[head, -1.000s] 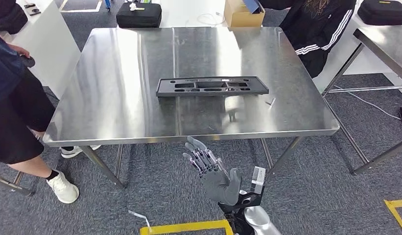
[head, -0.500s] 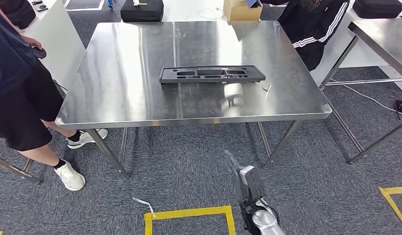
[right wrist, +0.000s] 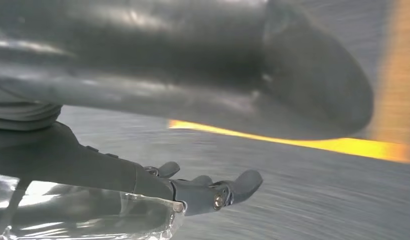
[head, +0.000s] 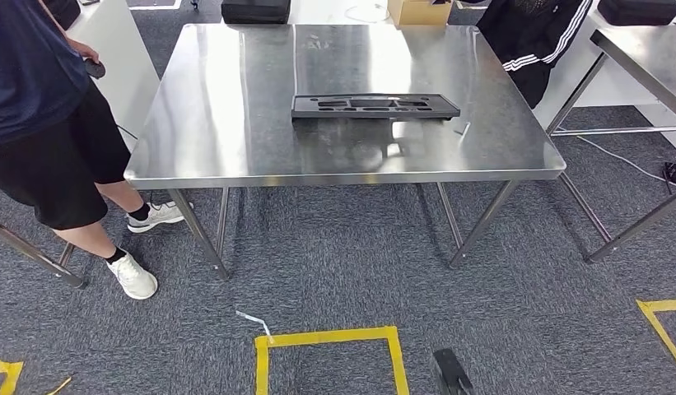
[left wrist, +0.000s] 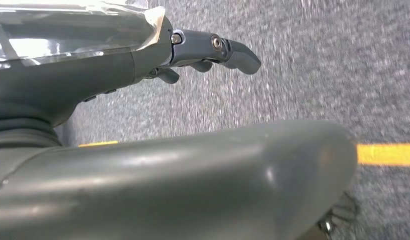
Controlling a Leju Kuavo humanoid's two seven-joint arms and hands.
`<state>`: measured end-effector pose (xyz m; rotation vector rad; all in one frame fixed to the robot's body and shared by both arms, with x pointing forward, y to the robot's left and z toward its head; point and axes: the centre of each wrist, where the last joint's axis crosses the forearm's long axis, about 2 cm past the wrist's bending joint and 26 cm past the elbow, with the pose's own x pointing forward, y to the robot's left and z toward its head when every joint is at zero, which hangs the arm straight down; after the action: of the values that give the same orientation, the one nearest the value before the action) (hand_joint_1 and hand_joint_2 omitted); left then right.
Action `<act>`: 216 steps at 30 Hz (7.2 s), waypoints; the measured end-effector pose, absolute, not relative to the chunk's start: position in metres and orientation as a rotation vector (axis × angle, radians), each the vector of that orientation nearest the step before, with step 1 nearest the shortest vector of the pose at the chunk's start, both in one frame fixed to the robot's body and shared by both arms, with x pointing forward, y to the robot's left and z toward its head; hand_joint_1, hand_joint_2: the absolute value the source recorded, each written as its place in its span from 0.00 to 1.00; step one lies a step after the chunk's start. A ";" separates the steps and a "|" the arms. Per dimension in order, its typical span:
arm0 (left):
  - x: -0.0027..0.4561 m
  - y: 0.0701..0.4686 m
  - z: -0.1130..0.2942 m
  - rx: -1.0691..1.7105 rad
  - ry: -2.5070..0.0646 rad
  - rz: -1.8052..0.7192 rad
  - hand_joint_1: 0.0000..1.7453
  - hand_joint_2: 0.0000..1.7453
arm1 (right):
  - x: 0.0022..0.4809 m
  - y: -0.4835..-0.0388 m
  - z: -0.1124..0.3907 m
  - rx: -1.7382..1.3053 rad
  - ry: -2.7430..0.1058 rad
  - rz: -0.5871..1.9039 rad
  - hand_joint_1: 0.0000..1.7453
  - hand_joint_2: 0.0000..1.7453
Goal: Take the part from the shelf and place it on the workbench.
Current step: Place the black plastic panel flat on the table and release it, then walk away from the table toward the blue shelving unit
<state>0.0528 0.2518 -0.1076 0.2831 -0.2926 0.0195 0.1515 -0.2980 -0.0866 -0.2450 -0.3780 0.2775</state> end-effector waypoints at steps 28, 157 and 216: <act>0.058 0.257 -0.107 0.285 -0.302 -0.011 0.00 0.00 | 0.068 -0.289 -0.108 -0.244 -0.086 0.474 0.00 0.00; 0.055 0.257 -0.108 0.247 -0.295 -0.016 0.00 0.00 | 0.061 -0.278 -0.109 -0.295 -0.095 0.615 0.00 1.00; 0.058 0.254 -0.107 0.275 -0.296 -0.081 0.00 0.00 | 0.064 -0.278 -0.108 -0.301 -0.094 0.589 0.00 1.00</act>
<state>0.0577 0.2541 -0.1072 0.2748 -0.2958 -0.0814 0.0639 -0.2782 -0.1081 -0.3009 -0.0941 0.5886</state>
